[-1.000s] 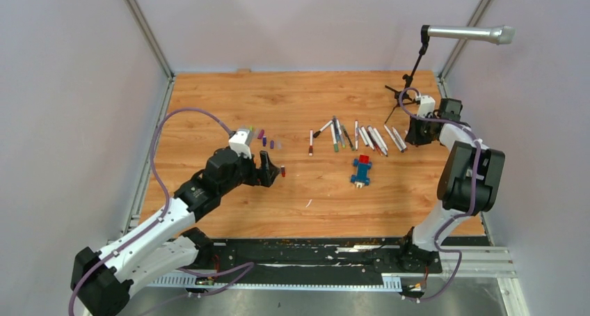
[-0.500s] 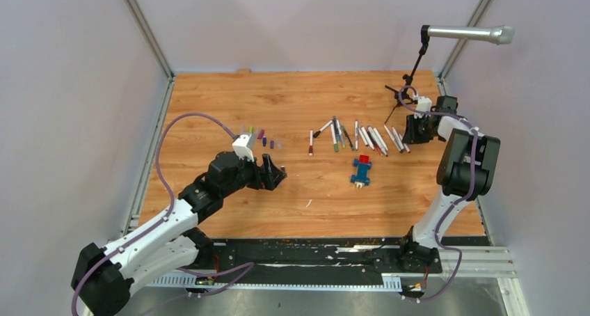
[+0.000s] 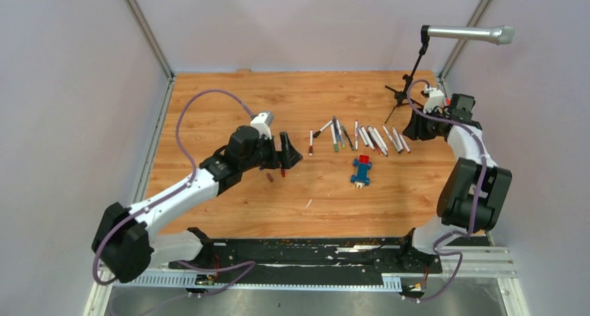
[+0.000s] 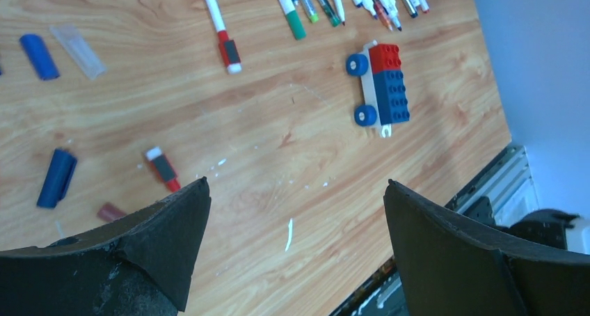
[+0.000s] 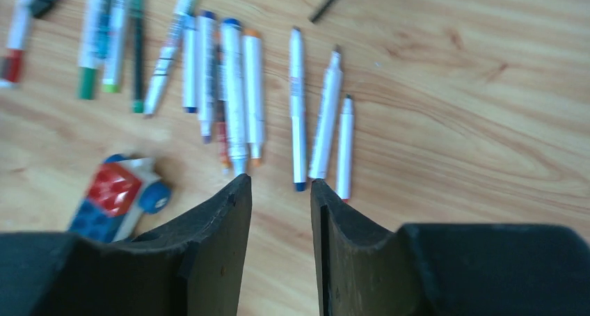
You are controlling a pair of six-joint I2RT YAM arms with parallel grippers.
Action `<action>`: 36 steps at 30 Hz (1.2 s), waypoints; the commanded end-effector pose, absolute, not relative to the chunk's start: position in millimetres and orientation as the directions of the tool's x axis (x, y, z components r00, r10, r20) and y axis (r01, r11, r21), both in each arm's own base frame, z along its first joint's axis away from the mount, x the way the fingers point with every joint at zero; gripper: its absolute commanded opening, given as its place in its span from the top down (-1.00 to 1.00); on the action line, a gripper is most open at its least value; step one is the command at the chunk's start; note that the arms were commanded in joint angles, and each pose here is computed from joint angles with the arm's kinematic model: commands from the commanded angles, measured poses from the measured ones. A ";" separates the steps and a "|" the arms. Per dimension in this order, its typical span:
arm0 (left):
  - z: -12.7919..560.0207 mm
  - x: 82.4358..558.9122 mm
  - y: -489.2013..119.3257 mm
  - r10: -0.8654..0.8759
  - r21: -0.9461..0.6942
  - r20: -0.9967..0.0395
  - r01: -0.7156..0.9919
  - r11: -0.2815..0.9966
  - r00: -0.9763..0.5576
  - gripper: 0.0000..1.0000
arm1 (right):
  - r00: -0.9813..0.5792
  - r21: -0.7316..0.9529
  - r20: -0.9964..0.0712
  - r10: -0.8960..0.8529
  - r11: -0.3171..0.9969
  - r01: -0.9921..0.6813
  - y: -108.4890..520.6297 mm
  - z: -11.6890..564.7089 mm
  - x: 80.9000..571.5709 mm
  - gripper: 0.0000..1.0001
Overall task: Open the pen caps
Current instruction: Place the pen at the center of the board, then pick up the pen from the center of the board.
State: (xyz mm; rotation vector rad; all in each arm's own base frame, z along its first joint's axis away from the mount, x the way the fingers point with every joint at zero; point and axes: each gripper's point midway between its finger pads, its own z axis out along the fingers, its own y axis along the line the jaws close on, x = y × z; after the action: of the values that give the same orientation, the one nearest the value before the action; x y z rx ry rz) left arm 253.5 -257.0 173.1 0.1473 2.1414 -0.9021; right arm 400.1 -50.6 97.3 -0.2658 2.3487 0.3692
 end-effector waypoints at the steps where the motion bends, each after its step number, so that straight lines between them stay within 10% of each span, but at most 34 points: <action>1: 161.5 274.8 -272.4 -0.170 -0.554 -0.648 0.306 0.774 -0.743 -0.99 | -0.579 0.251 -0.813 -0.069 0.855 -0.454 -6.9 163.8 372.3 0.23; 19: 71.8 357.4 -301.6 0.042 -0.087 -0.496 0.097 0.991 -0.868 -0.52 | -0.429 0.275 -0.902 -0.047 0.704 -0.655 47.8 192.9 311.6 -0.08; 36: 40.3 378.3 -340.3 0.119 -0.078 -0.446 0.171 0.982 -0.887 -0.07 | -0.431 0.277 -0.901 -0.048 0.702 -0.656 48.0 191.4 310.9 -0.08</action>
State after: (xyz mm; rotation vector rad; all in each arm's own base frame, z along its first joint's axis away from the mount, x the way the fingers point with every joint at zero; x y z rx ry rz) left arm 375.7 -328.7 33.7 0.1638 2.6832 -0.1226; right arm 306.1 46.5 177.1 -0.4909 1.9715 0.7725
